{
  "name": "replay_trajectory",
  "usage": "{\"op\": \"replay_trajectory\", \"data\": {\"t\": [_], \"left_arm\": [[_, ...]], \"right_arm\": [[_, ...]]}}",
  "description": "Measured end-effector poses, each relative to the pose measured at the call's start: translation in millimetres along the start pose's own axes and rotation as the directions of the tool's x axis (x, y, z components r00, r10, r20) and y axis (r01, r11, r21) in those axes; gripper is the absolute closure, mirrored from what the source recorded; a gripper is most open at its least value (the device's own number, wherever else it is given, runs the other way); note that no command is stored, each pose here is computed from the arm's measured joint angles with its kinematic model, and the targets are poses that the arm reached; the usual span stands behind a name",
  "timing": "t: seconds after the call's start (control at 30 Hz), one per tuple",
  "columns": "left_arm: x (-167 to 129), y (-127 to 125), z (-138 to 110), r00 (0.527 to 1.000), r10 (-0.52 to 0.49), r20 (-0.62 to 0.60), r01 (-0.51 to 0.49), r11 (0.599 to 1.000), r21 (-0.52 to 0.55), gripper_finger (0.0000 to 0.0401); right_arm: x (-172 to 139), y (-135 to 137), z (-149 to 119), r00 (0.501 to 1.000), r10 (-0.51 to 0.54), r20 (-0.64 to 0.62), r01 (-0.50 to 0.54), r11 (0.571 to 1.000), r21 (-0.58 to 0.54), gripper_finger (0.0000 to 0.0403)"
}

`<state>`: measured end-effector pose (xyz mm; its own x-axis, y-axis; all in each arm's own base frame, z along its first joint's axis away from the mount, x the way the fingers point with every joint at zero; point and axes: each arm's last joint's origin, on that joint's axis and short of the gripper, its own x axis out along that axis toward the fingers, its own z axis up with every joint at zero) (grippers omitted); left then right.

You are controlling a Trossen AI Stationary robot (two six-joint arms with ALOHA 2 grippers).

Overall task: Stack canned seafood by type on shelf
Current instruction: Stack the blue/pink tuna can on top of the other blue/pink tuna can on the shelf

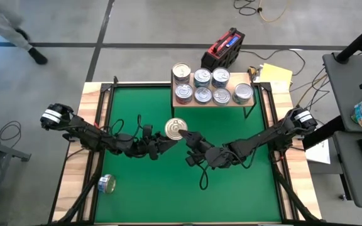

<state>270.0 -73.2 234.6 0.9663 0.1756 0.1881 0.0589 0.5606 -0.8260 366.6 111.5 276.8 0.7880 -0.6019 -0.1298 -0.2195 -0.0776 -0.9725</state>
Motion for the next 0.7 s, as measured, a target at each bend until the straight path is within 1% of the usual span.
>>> {"op": "replay_trajectory", "data": {"t": [0.13, 0.27, 0.47, 0.6, 0.7], "left_arm": [[0, 1, -1, 1.000, 0.007, -0.005, -0.007, 1.000, 0.005, 0.0202], [0, 1, 0, 1.000, 0.007, -0.005, -0.007, 0.999, 0.049, 0.0199], [0, 1, 0, 1.000, 0.008, -0.005, -0.008, 0.996, 0.088, 0.0162], [0, 1, -1, 1.000, 0.011, -0.008, -0.010, 0.988, 0.153, 0.0142], [-1, 3, -2, 1.000, 0.021, -0.019, -0.016, 0.971, 0.239, 0.0137]], "right_arm": [[0, 0, 0, 1.000, 0.000, -0.005, 0.000, 1.000, 0.007, 0.0220], [0, 0, -1, 1.000, 0.000, -0.020, 0.001, 1.000, 0.025, 0.0220], [-3, -5, -6, 0.999, -0.002, -0.048, 0.005, 0.998, 0.055, 0.0220], [-7, -15, -13, 0.998, -0.021, -0.060, 0.026, 0.996, 0.087, 0.0220], [-11, -23, -19, 0.998, -0.034, -0.061, 0.040, 0.993, 0.111, 0.0220]]}}
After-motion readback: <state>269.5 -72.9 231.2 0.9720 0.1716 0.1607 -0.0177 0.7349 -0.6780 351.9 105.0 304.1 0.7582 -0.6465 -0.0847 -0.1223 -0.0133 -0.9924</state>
